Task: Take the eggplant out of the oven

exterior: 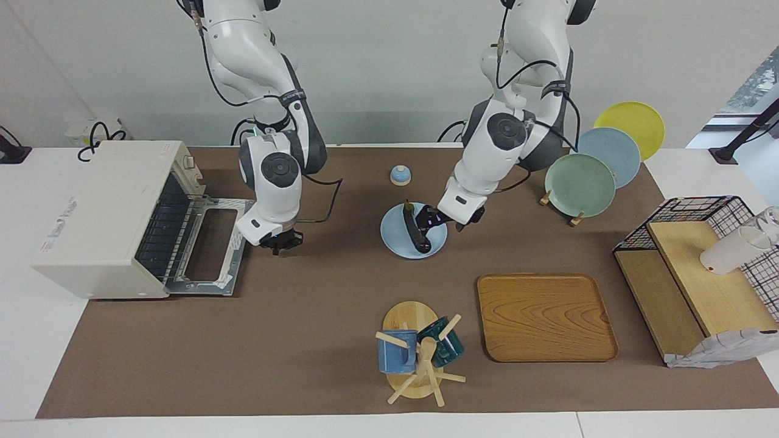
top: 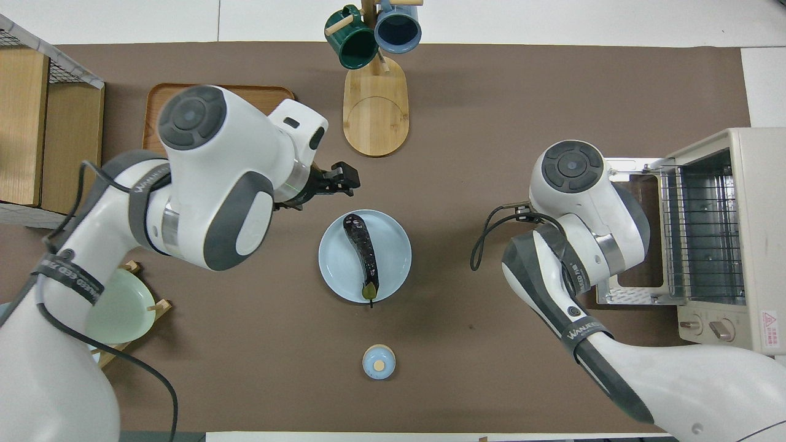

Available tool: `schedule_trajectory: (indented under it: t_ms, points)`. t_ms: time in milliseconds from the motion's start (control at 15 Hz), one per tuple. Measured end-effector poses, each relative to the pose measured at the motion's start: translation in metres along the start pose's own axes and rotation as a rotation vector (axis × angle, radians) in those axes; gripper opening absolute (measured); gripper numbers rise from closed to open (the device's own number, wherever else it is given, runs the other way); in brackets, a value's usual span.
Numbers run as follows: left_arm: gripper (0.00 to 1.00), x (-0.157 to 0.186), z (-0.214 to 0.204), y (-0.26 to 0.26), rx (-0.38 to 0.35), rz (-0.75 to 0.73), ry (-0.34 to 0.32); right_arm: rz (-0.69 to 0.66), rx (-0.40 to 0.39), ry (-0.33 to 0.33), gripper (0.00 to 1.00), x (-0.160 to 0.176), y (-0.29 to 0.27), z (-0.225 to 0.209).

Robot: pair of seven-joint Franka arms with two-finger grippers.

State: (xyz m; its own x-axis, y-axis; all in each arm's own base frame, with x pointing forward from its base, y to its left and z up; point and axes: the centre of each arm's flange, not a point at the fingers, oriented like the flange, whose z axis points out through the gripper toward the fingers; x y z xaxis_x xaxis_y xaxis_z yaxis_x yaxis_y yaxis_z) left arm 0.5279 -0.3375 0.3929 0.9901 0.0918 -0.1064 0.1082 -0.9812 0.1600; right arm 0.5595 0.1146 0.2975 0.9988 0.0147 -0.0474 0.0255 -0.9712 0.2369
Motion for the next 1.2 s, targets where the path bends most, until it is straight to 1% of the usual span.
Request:
schedule_trajectory:
  t_ms: [133, 400, 667, 733, 867, 1000, 1067, 1133, 1200]
  points:
    - [1.0, -0.013, 0.026, 0.008, 0.022, 0.022, -0.02, -0.014, 0.003, -0.013, 0.01, -0.004, 0.015, 0.015]
    - [1.0, -0.03, 0.071, 0.019, 0.049, 0.025, -0.048, -0.067, -0.054, -0.01, 0.01, -0.005, 0.024, 0.021]
    - [1.0, -0.036, 0.09, 0.019, 0.059, 0.003, -0.055, -0.086, -0.072, -0.023, 0.01, -0.005, 0.04, 0.024]
    - [1.0, -0.038, 0.094, 0.02, 0.062, -0.001, -0.059, -0.095, -0.087, -0.025, 0.01, -0.005, 0.043, 0.023]
    - [1.0, -0.04, 0.098, 0.021, 0.065, -0.009, -0.061, -0.111, -0.106, -0.023, 0.01, -0.007, 0.047, 0.015]
    - [0.96, -0.04, 0.098, 0.022, 0.065, -0.012, -0.059, -0.13, -0.11, -0.019, 0.01, -0.009, 0.049, 0.001]
    - [0.86, -0.04, 0.098, 0.022, 0.065, -0.013, -0.059, -0.146, -0.113, -0.019, 0.01, -0.01, 0.052, -0.008]
    - [0.74, -0.04, 0.099, 0.022, 0.065, -0.014, -0.059, -0.163, -0.116, -0.018, 0.01, -0.011, 0.055, -0.018]
    - [0.59, -0.04, 0.099, 0.022, 0.066, -0.014, -0.06, -0.179, -0.117, -0.014, 0.01, -0.012, 0.061, -0.029]
